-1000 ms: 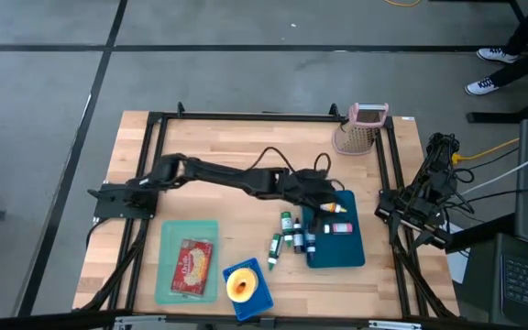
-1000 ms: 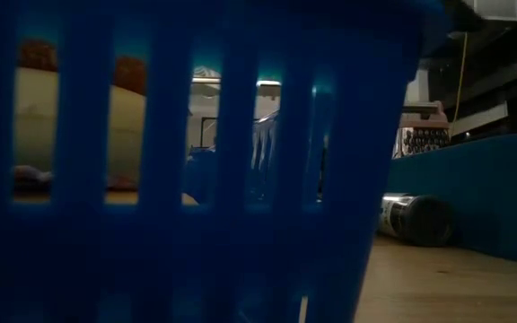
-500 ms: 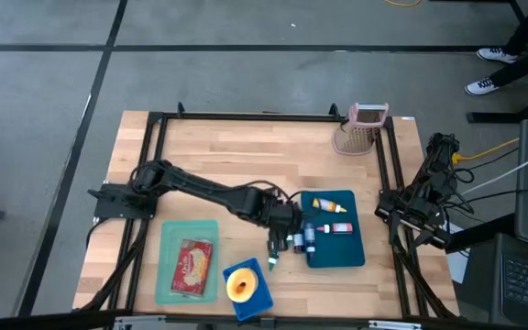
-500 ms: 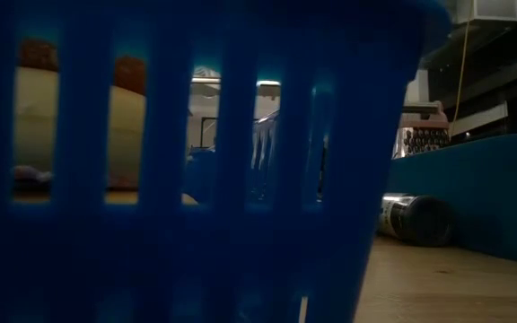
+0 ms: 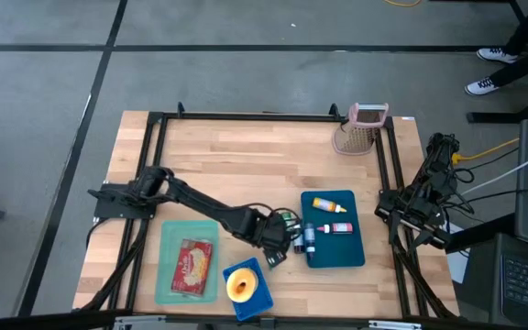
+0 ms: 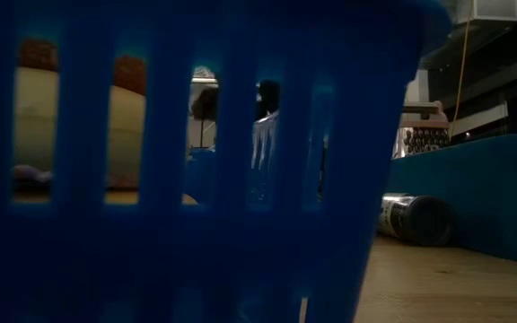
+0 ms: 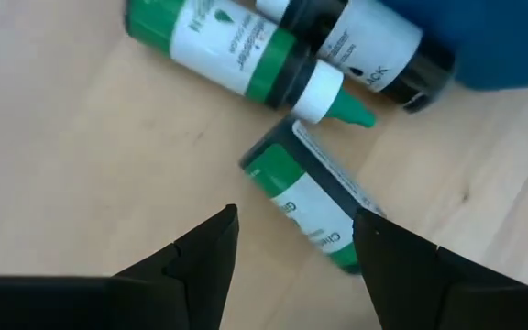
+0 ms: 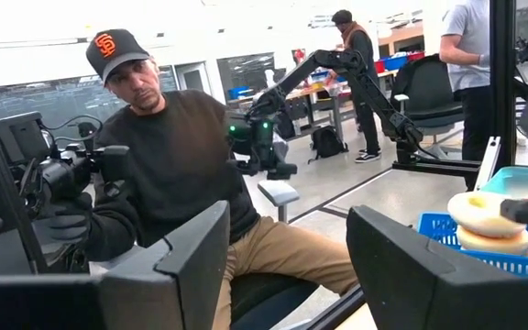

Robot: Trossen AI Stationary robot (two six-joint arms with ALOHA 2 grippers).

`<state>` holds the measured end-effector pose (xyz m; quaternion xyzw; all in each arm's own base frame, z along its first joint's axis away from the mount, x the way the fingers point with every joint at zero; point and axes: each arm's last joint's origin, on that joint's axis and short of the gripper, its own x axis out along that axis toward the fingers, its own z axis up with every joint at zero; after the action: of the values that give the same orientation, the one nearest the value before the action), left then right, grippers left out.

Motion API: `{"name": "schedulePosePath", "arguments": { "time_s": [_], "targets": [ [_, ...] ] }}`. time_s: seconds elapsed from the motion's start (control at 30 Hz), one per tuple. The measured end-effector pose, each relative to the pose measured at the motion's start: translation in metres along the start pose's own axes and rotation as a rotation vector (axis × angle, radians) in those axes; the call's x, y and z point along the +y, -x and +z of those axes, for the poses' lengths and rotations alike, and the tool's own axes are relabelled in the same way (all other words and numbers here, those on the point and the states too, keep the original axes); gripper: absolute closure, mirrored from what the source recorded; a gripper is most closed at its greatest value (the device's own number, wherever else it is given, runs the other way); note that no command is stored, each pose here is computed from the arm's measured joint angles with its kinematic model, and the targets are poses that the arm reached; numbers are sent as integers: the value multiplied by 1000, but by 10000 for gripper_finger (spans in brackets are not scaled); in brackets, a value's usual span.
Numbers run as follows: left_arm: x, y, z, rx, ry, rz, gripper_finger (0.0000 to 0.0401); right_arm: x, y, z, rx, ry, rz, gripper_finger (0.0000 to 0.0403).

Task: Pick & Place Food Item
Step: Put the left green food coloring bottle into the dark blue bin

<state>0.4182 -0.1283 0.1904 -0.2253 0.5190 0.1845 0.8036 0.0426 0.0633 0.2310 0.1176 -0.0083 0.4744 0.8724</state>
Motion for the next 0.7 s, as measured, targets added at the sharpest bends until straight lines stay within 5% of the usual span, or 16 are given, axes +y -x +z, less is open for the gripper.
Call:
{"name": "schedulePosePath", "arguments": {
  "time_s": [0.23,0.7],
  "targets": [
    [-5,-9,-1,-45,46,-84,190,0,0,0,0,2,0,186],
    [5,-48,-4,35,168,-26,191,0,0,0,-2,27,9,186]
  ]
}}
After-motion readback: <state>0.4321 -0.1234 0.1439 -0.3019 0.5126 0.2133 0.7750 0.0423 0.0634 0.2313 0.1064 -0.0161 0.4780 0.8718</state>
